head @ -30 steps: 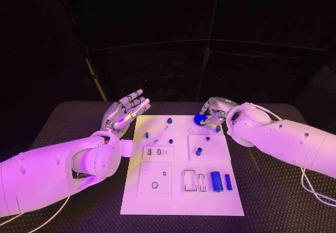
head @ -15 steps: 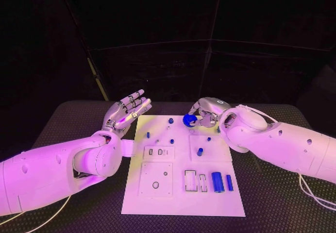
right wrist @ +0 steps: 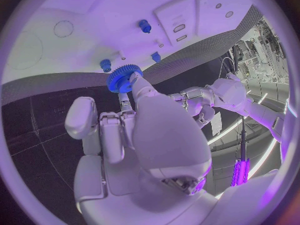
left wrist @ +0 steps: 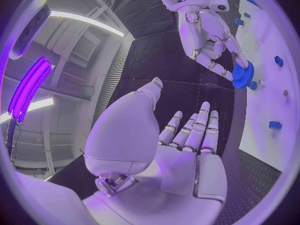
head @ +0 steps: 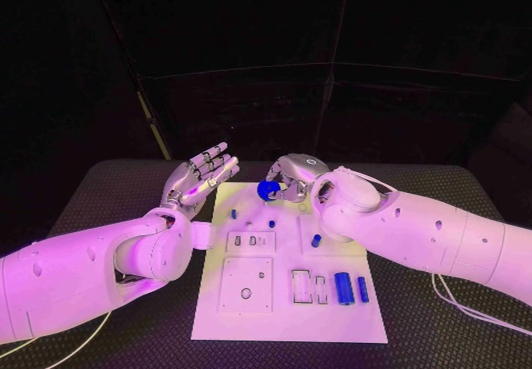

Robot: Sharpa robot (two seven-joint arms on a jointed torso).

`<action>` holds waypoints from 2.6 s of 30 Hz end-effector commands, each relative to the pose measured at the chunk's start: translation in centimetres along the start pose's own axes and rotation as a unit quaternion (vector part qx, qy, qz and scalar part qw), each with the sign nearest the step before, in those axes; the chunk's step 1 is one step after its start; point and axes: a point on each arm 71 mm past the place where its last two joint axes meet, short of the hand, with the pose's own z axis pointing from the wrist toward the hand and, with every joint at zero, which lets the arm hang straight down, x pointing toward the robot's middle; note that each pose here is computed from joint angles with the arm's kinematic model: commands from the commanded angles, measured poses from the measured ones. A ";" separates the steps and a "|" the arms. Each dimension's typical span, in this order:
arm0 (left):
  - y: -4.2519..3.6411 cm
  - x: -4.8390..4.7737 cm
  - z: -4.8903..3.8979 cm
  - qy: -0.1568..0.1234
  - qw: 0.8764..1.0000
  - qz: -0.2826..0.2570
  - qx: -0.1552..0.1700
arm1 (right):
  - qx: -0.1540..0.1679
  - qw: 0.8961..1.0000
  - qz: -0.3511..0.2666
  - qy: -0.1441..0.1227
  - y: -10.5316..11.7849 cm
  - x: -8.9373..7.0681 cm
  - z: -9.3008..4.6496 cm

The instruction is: Assemble the parts on the task board

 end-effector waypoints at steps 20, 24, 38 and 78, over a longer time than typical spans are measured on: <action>-0.21 0.15 0.07 0.007 1.000 -0.001 0.006 | 0.003 0.999 -0.030 0.041 0.9 2.3 0.7; -0.21 0.18 0.08 0.008 1.000 -0.001 0.006 | 0.008 0.999 -0.032 0.043 0.8 2.5 0.8; -0.18 0.19 0.09 0.007 1.000 -0.001 0.005 | 0.021 0.998 -0.038 0.051 0.2 2.8 1.1; -0.20 0.28 0.07 0.008 1.000 -0.001 0.003 | 0.042 0.997 -0.006 0.060 -0.9 2.8 0.7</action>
